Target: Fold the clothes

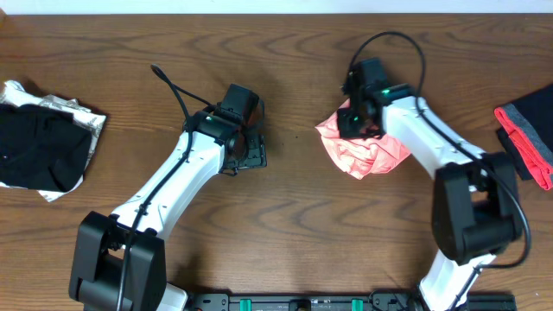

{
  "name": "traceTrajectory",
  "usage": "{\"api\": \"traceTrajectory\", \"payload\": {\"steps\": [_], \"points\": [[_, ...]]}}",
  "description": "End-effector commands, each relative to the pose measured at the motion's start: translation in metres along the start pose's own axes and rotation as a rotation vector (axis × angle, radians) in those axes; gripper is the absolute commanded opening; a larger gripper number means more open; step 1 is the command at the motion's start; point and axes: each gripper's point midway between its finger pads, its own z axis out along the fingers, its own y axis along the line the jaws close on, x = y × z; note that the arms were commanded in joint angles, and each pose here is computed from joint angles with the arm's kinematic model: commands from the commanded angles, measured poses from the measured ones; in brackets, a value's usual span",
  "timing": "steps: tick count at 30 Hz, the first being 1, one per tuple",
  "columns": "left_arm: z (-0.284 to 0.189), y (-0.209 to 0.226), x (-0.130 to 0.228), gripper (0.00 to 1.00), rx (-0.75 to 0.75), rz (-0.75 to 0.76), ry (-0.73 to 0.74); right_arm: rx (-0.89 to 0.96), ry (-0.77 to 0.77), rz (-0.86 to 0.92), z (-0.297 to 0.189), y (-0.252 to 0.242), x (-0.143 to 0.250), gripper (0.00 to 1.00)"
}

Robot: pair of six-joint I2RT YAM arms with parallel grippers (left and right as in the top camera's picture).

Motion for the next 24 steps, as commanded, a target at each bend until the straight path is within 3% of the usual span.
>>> {"api": "traceTrajectory", "payload": {"steps": [1,7,16,24], "points": [[0.002,0.002,0.002,0.73,-0.006,0.014,0.009,0.041,-0.174,0.050,-0.063,-0.030,-0.041,0.22],[0.002,0.002,0.002,0.72,-0.005,0.014,0.008,0.087,-0.059,0.138,-0.060,-0.073,-0.013,0.22],[0.002,0.002,0.002,0.72,-0.005,0.015,0.008,0.061,0.061,0.119,-0.023,-0.077,0.007,0.22],[0.002,0.002,0.002,0.72,-0.005,0.015,0.008,0.362,0.158,0.208,-0.029,-0.135,0.037,0.21]]}}
